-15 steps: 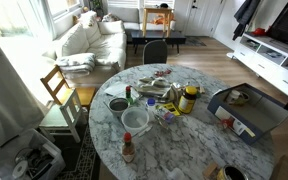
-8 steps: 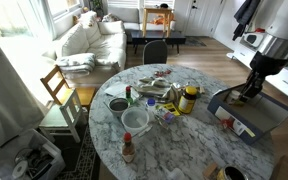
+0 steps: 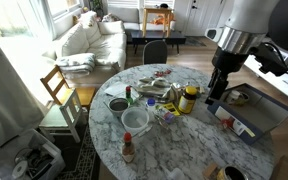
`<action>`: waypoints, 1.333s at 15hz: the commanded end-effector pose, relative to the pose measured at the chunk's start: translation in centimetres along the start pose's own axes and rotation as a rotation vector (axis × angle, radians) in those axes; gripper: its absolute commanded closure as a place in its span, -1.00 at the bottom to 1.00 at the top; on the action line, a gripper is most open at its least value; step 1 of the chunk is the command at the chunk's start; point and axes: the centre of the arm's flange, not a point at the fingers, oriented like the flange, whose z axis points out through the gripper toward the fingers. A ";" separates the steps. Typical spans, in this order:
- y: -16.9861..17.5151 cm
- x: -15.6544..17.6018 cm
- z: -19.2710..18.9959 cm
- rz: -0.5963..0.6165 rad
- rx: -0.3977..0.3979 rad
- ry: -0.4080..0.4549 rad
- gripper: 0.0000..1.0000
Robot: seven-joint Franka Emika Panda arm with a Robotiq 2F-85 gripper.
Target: Pick up the clear cup and silver cup together and put them in the box
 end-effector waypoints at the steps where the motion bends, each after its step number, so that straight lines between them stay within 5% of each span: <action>1: -0.7 1.2 -0.2 -0.004 -0.002 0.001 -1.00; 14: -0.7 1.9 -0.3 0.000 -0.005 0.003 -1.00; 20: -0.1 10.6 3.1 0.307 0.093 0.081 -1.00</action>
